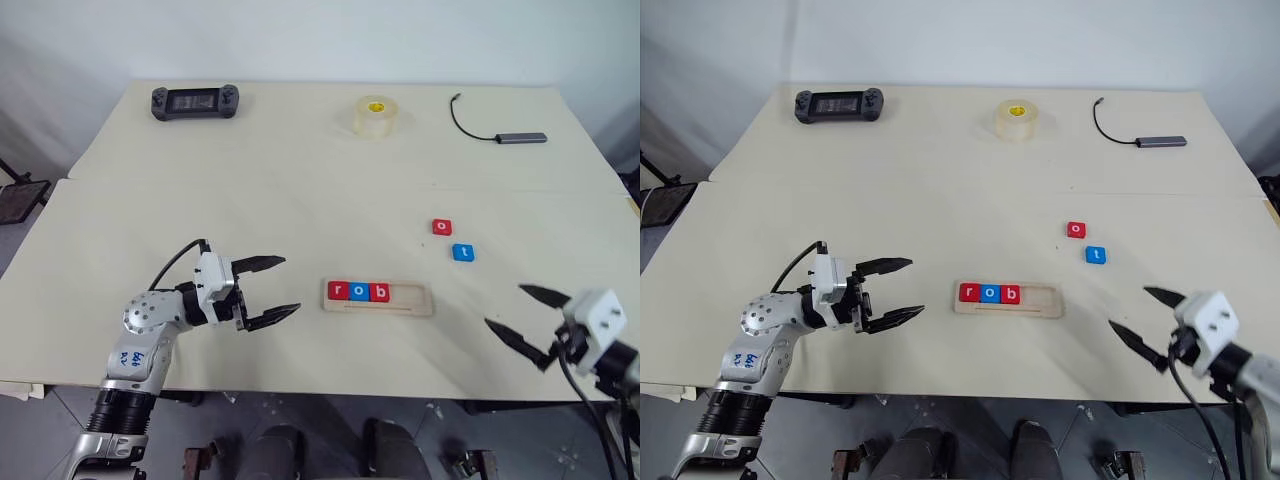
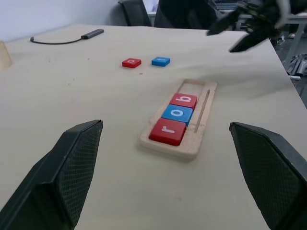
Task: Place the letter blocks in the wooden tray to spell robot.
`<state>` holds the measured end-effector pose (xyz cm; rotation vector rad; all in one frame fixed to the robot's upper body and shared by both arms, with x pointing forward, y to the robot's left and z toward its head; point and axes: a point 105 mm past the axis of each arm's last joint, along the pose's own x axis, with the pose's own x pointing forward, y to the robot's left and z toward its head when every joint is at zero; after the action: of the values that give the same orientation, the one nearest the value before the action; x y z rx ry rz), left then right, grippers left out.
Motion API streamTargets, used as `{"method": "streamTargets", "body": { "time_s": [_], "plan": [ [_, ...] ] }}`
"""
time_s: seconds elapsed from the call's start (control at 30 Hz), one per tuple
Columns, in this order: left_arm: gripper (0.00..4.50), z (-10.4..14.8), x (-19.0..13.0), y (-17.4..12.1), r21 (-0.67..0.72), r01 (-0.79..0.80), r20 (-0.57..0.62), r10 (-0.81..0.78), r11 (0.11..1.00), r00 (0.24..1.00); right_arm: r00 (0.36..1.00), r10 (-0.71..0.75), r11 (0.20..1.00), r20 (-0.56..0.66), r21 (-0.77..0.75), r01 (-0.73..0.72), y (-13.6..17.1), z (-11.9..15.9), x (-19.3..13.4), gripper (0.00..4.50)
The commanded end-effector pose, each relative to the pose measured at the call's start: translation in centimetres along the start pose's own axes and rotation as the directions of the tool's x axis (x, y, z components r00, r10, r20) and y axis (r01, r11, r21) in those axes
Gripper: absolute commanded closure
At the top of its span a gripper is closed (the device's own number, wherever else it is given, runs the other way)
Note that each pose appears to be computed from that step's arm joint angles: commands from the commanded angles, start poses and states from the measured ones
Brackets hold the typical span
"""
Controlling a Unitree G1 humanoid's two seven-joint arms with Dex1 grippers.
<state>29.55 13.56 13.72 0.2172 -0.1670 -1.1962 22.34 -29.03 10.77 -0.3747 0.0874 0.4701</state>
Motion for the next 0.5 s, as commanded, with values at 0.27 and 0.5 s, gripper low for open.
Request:
{"method": "streamTargets", "body": {
  "time_s": [0.27,0.5],
  "plan": [
    [0.0,1.0,0.1,0.8,0.045,-0.023,0.027,0.022,0.999,0.999,0.956,-0.216,0.976,0.199,0.023,0.216,-2.1,3.1,1.5,0.04],
    [0.0,0.9,0.1,0.4,0.049,-0.03,0.027,0.029,0.998,0.999,0.995,-0.094,0.992,-0.023,0.083,0.095,-4.2,4.5,6.9,0.04]
  ]
}}
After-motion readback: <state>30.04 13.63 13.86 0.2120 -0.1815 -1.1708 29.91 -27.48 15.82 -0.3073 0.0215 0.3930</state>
